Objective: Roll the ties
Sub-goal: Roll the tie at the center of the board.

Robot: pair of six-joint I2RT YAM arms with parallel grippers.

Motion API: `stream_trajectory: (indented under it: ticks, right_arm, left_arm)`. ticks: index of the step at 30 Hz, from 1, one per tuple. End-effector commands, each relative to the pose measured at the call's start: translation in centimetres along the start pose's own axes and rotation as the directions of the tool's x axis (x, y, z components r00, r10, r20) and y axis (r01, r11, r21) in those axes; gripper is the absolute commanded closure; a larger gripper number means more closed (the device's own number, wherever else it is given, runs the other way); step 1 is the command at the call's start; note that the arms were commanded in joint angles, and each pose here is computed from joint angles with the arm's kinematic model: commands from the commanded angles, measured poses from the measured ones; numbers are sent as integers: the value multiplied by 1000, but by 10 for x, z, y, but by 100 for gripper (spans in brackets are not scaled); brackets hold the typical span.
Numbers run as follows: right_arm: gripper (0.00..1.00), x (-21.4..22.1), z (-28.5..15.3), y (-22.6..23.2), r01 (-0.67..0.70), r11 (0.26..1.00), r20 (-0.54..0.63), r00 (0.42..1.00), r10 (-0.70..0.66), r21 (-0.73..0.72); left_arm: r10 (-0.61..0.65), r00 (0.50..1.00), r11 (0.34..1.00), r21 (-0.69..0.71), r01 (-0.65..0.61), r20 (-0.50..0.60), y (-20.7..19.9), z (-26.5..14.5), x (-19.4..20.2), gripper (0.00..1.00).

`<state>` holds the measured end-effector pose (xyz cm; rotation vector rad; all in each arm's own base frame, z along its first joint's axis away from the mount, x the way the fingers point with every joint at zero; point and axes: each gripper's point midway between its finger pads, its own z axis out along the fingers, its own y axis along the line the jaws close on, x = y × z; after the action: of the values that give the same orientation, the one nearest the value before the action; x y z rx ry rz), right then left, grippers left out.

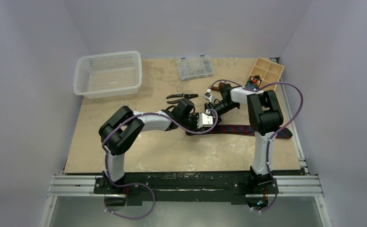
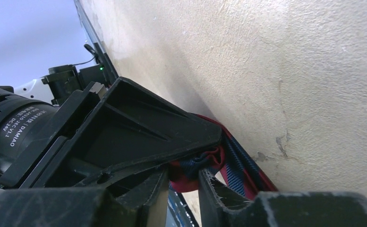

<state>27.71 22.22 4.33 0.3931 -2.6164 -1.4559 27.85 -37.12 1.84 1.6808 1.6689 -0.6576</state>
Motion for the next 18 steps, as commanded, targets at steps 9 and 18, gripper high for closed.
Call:
stream_trajectory:
  ticks: [9, 18]
  right_arm:
    - [100, 12, -2, -48, 84, 981, -62, 995, -74, 173]
    - [100, 11, -12, -81, 88, 943, -44, 996, -78, 322]
  left_arm:
    - [-148, 976, 987, 43, 157, -159, -18, 9, 59, 58]
    - [-148, 984, 986, 91, 139, 97, -16, 6, 17, 36]
